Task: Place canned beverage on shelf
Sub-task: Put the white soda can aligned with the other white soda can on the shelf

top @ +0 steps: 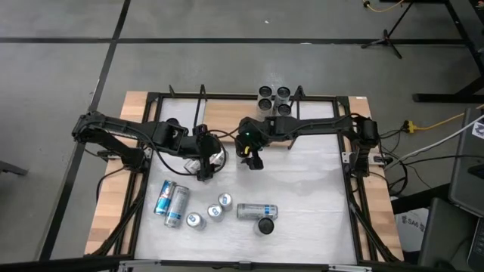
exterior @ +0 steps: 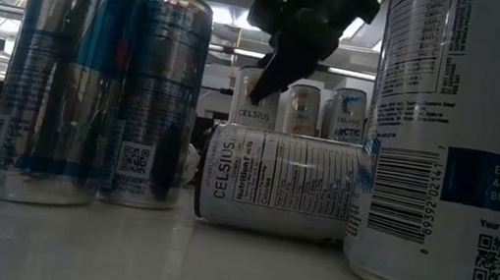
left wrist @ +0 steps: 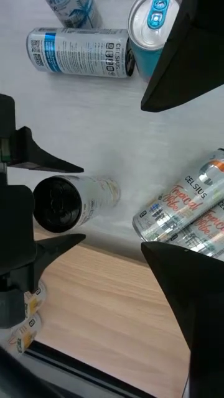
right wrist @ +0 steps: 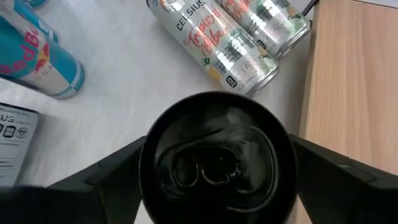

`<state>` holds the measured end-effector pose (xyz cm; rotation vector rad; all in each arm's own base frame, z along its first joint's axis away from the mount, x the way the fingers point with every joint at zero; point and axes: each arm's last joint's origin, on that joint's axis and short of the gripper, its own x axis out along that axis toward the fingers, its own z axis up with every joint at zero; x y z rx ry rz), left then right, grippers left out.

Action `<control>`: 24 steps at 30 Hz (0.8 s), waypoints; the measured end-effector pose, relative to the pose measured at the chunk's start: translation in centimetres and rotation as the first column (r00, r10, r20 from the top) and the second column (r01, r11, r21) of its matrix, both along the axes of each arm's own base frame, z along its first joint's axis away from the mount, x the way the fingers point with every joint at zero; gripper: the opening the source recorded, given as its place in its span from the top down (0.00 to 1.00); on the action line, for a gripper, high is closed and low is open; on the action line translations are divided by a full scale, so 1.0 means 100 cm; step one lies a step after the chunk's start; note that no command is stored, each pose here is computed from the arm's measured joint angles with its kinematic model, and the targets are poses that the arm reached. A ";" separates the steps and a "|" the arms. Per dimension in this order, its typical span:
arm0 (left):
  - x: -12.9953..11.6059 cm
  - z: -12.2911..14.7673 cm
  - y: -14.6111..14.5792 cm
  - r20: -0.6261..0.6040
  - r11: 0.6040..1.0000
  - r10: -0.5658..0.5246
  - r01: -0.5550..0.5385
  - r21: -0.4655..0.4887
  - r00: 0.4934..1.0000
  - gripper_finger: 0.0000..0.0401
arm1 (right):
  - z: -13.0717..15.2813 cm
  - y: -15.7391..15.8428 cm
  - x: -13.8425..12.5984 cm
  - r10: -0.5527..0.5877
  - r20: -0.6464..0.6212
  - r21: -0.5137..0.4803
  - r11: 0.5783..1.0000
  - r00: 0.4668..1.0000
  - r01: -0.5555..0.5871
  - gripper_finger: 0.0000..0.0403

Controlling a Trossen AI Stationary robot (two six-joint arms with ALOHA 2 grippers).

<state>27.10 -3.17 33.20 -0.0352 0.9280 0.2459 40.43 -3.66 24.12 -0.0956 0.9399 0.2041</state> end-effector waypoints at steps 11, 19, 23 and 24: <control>0.000 0.000 0.000 0.001 1.000 -0.001 0.001 0.000 1.000 0.13 | 0.004 0.000 -0.005 -0.001 -0.016 0.003 1.000 1.000 0.001 0.42; 0.001 0.000 0.000 0.007 1.000 0.000 0.000 0.002 1.000 0.13 | 0.045 0.000 -0.035 -0.011 -0.004 0.001 1.000 1.000 0.011 0.42; 0.001 0.000 0.000 0.008 1.000 0.000 0.000 0.002 1.000 0.13 | 0.066 -0.008 -0.055 -0.041 0.006 -0.006 0.999 0.999 0.041 0.38; 0.001 0.000 0.000 0.010 1.000 0.000 0.000 0.002 1.000 0.13 | 0.070 -0.010 -0.060 -0.050 0.007 -0.008 0.999 0.999 0.050 0.37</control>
